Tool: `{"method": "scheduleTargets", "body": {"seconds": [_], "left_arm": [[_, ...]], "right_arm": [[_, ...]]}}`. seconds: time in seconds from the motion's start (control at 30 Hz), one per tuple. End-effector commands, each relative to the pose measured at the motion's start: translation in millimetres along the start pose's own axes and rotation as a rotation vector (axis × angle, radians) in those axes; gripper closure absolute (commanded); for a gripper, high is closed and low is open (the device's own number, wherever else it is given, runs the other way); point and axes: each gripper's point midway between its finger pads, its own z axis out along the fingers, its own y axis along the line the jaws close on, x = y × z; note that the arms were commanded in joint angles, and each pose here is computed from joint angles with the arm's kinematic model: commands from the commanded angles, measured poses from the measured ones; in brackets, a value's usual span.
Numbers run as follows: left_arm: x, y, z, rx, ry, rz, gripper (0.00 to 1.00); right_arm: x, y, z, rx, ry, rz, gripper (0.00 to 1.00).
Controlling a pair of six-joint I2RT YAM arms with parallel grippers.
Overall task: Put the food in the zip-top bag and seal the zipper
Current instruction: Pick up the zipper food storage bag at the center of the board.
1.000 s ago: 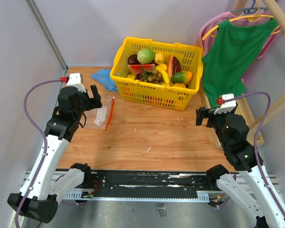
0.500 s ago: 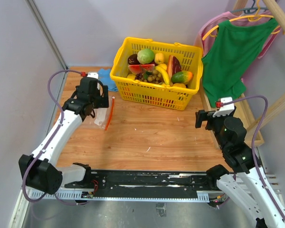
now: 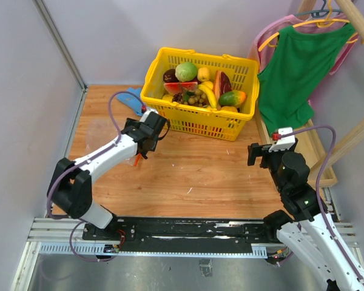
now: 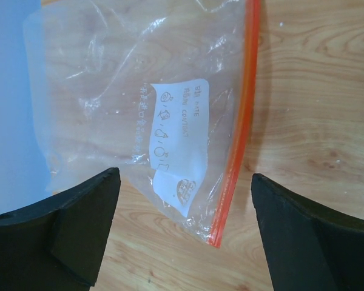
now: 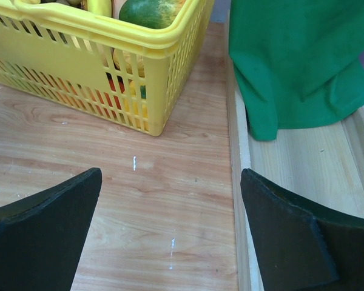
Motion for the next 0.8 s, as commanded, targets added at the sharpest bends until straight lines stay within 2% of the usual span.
{"method": "scheduleTargets", "body": {"seconds": [0.0,0.5,0.77], "left_arm": [[6.0,1.4,8.5,-0.173,-0.020,0.050,0.08],[38.9,-18.1,48.2,-0.339,0.030,0.260,0.20],[42.3,-15.6,57.8,-0.418,0.013,0.318,0.38]], "right_arm": [[-4.8,-0.3,1.1,0.010,-0.040,0.006,0.02],[-2.4,-1.5,2.4,0.020,-0.036,0.008,0.02],[-2.0,-0.5,2.0,0.014,-0.037,0.013,0.02]]}}
